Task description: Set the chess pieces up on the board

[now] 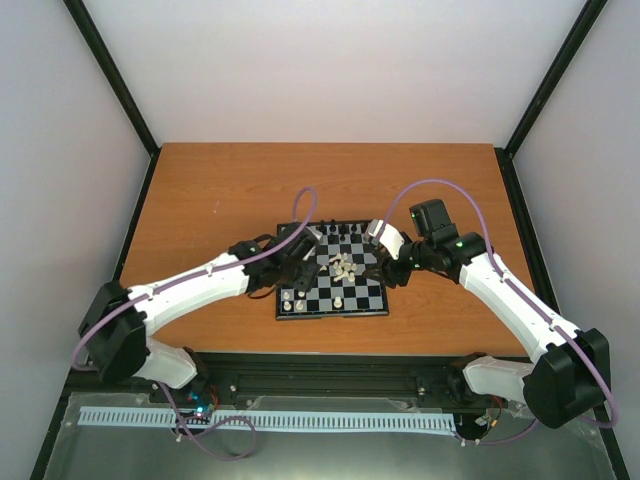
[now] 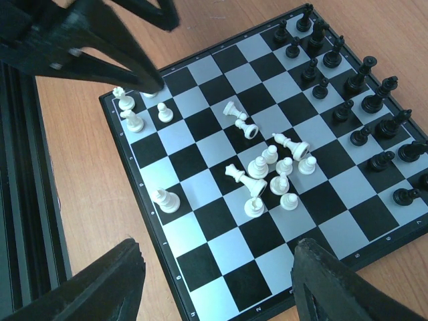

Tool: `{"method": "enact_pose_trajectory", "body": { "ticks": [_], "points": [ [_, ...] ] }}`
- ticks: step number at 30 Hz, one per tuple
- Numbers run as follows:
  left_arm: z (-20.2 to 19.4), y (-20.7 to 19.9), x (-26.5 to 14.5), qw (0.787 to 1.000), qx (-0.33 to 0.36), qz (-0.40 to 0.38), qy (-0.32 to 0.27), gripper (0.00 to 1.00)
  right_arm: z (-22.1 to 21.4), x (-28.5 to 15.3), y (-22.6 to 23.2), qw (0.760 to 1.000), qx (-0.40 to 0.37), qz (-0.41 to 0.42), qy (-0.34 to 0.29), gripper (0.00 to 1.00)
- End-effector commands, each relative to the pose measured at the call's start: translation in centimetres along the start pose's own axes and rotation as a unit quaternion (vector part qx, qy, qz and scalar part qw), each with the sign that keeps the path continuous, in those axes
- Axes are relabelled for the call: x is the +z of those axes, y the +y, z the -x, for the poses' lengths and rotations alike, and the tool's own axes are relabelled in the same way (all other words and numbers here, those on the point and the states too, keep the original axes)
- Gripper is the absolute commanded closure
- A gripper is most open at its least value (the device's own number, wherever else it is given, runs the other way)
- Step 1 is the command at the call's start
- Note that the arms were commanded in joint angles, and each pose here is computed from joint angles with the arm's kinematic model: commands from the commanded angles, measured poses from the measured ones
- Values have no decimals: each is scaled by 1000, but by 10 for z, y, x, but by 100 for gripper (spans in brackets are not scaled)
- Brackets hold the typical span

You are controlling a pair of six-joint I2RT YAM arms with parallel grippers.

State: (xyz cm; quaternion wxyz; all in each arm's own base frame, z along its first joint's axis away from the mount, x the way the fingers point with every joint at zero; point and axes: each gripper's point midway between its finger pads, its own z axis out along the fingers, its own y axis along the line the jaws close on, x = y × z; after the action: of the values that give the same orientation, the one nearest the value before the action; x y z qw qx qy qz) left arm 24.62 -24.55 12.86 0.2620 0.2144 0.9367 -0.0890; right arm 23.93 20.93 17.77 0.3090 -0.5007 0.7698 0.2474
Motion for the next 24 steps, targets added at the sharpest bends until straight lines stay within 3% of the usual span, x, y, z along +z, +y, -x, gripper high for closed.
{"method": "enact_pose_trajectory", "body": {
  "ticks": [1, 7, 24],
  "points": [
    [35, 2, 20, 998, 49, 6, -29, 37, 2, -4, 2, 1000, -2, 2, -6, 38],
    [37, 13, 64, 999, 34, -30, 14, 50, 3, -5, 3, 1000, -3, 4, -8, 38],
    [27, 20, 114, 994, 54, -34, 87, 66, -3, 1, 0, 1000, 2, 6, 4, 38]
  ]
}}
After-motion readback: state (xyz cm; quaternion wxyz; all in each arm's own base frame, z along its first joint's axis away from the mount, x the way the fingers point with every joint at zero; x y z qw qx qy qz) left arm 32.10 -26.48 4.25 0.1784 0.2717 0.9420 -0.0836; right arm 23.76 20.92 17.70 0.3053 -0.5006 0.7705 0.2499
